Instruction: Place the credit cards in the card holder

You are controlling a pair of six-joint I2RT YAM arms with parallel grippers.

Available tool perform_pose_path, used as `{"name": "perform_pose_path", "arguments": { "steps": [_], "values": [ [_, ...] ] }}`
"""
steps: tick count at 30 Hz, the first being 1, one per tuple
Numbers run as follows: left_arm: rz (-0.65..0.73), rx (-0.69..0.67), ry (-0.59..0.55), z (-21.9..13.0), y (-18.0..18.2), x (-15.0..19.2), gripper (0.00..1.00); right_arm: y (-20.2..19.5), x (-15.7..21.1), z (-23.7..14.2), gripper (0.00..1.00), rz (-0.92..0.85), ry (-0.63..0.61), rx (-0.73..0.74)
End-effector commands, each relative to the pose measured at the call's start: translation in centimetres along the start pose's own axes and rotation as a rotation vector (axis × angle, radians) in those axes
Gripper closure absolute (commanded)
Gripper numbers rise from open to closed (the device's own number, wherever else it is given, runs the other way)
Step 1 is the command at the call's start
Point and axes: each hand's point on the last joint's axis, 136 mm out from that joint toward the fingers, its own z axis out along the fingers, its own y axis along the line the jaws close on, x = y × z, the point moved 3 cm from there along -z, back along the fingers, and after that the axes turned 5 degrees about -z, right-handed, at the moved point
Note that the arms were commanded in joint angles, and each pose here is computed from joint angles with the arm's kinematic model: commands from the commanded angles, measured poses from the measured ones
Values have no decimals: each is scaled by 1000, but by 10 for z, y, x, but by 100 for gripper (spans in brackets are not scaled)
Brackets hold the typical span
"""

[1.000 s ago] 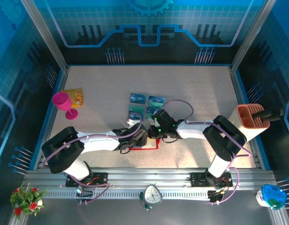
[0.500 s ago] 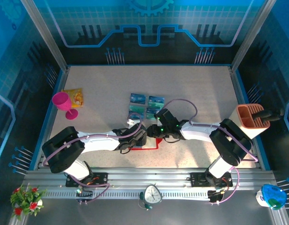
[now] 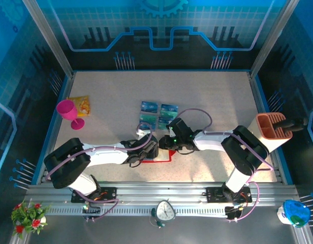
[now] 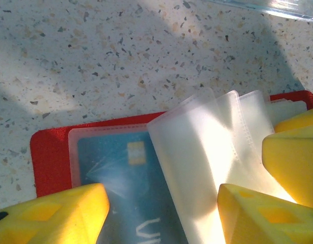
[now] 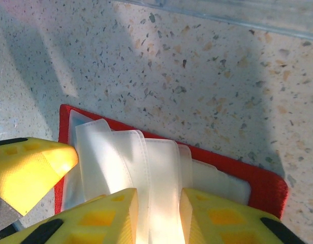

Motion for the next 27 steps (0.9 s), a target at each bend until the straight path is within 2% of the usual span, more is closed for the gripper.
{"name": "perform_pose_path", "arguments": {
  "steps": [1,8,13,19,27],
  "values": [
    [29,-23,96,6,15,26,34,5,4,11,68,27,35,-39],
    [13,14,36,-10,13,14,22,8,3,12,68,47,39,-70],
    [-4,39,-13,-23,13,6,17,10,3,13,68,60,43,-92],
    [-4,37,-29,-29,14,2,19,10,3,14,70,65,46,-94],
    [11,16,20,-14,17,13,26,10,2,14,72,57,52,-73]
  ]
}}
